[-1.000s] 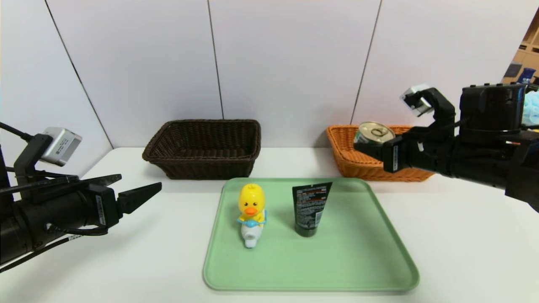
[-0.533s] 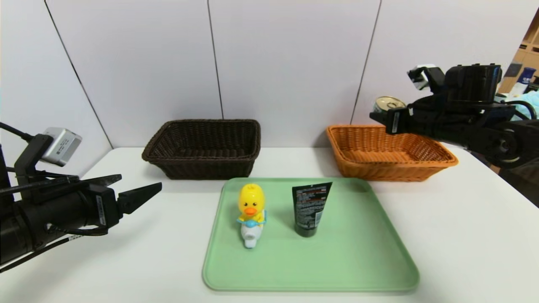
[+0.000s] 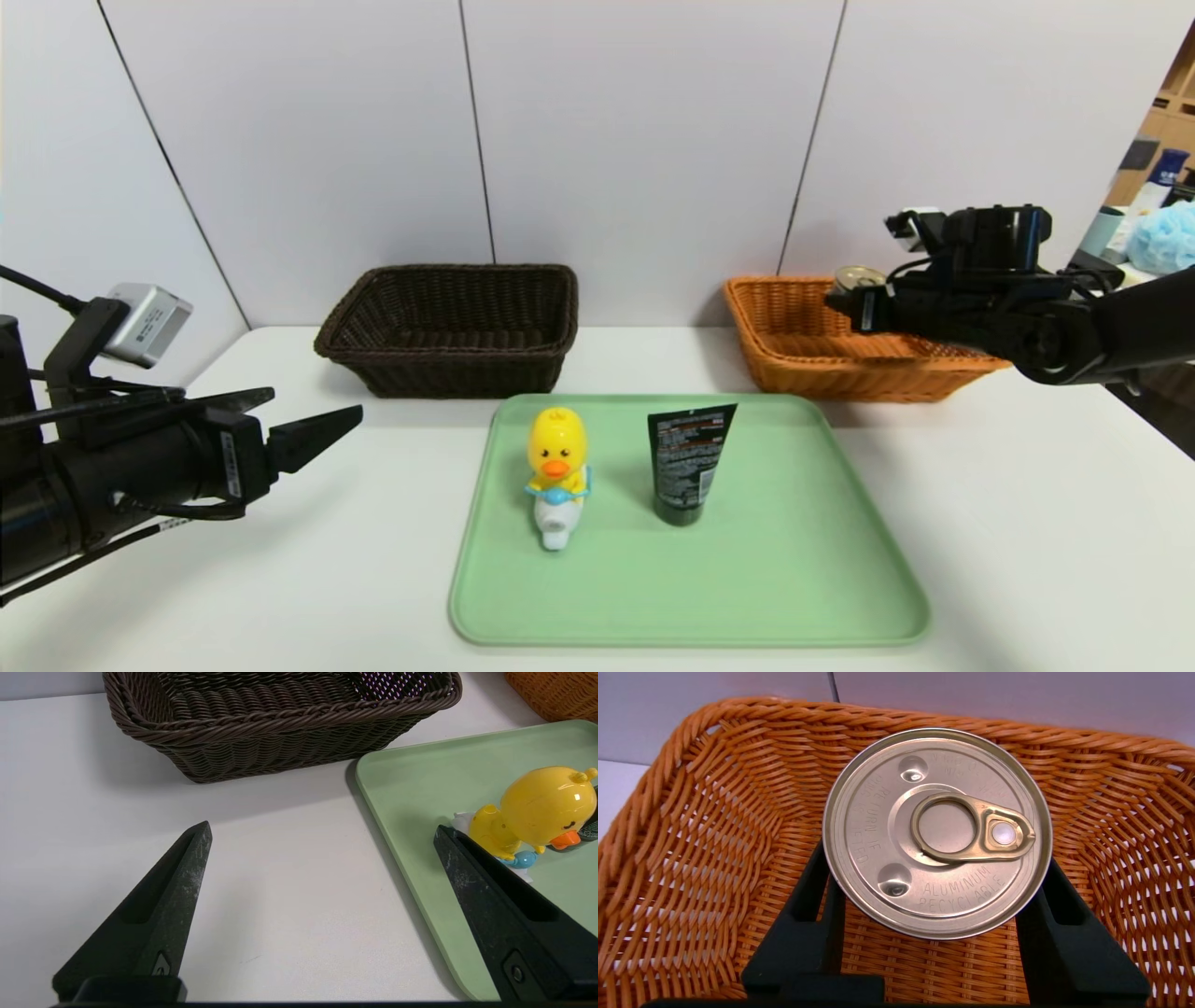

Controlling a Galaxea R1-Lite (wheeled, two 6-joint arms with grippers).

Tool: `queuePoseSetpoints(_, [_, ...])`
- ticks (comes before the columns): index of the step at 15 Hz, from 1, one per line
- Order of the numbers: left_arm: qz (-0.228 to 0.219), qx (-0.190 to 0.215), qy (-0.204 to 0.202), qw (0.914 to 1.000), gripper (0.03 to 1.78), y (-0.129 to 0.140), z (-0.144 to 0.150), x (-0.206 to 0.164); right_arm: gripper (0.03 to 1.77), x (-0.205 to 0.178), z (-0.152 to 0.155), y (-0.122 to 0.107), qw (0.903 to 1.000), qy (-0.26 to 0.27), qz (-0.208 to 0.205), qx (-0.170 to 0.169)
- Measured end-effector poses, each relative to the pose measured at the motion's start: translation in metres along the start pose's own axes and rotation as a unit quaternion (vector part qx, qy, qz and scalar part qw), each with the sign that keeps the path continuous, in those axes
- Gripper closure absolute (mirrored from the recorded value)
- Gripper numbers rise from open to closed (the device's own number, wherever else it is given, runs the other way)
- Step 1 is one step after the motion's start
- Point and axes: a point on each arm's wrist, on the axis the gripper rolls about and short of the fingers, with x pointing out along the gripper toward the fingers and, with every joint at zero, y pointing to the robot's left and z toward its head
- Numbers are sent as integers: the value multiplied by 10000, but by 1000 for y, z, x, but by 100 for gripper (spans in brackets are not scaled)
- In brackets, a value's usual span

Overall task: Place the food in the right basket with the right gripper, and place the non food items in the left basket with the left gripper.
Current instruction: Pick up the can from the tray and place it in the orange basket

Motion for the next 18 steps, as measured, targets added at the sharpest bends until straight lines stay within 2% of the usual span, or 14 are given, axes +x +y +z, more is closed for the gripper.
queuePoseSetpoints(16, [2, -27, 81, 10000, 12, 2, -1, 6, 82, 24, -31, -5, 9991, 431, -12, 18])
queuePoseSetpoints(18, [7, -39, 107, 9999, 12, 2, -1, 8, 64, 26, -27, -6, 9993, 368, -14, 22])
